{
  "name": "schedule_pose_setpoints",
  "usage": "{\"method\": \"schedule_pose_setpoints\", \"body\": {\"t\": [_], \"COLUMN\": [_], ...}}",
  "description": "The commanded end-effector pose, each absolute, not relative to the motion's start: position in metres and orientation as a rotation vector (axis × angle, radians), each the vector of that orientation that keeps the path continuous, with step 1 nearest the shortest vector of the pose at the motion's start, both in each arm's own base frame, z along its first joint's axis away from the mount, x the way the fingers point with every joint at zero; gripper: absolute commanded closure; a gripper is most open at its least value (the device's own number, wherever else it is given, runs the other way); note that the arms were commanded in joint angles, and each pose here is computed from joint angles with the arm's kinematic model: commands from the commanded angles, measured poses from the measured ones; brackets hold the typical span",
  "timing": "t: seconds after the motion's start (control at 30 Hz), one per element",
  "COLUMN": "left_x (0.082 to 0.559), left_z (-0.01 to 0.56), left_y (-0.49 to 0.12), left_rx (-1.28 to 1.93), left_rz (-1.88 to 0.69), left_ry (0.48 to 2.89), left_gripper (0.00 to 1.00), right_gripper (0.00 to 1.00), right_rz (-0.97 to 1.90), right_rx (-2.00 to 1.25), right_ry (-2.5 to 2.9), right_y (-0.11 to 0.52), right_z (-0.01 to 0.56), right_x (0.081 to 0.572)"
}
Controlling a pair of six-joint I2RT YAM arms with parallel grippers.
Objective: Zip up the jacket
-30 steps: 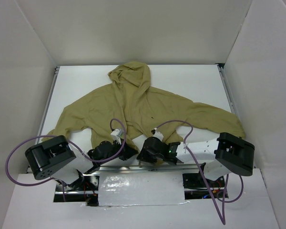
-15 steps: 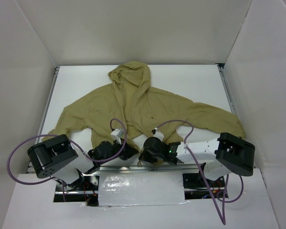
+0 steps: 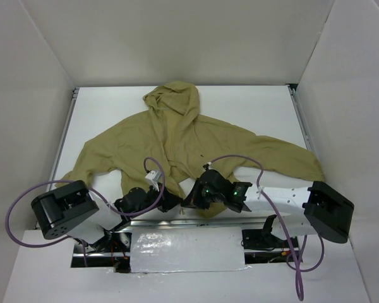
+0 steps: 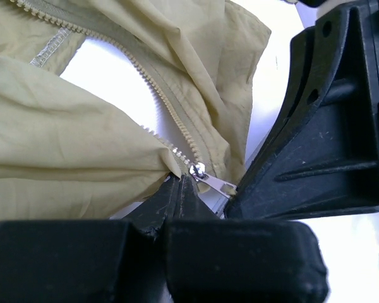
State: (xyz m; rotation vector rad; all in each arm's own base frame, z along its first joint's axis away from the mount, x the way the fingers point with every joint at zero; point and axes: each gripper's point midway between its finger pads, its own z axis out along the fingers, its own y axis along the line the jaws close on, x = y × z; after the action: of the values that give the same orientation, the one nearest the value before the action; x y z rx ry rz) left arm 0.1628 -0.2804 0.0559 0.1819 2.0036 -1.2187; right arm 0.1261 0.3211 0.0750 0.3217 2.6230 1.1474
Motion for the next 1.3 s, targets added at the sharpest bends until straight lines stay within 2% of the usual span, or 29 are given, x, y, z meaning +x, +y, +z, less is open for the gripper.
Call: {"method": "schedule_pose_setpoints", "body": {"t": [0.0,0.23,0.47,0.83,0.97,1.27], "left_x": [0.16,0.152,0.146,0.145,0.145,0.142], "left_z": [0.073,0.077,0.087,0.086,0.083,0.077], "left_y": [-0.285,-0.288,-0.292,-0.288,-0.286,-0.284], "left_rx": [0.235,0.29,0.3,0.294,0.282,0.309], "left_rz": [-1.262,-1.302,-1.37,-1.318,-1.301,-1.269], "left_ry": [1.918,1.896,1.862,1.875,1.887,1.881], "left_gripper": [1.0,1.0,1.0,1.0,1.0,1.0], "right_gripper": [1.0,1.0,1.0,1.0,1.0,1.0], "right_rz": [1.317,1.382,1.382,1.404,1.579,1.681], "right_rx": [0.268,0.42,0.598,0.825,0.9,1.157], "right_ry": [2.643,2.59,2.593,2.54,2.485,2.25], "right_y": [0.335,0.333,0.321,0.311,0.315,0.297], "right_z": [0.097,0.116,0.111,0.107,0.113,0.122], "right_x": [0.121,0.131,0.143,0.151,0.147,0.165]}}
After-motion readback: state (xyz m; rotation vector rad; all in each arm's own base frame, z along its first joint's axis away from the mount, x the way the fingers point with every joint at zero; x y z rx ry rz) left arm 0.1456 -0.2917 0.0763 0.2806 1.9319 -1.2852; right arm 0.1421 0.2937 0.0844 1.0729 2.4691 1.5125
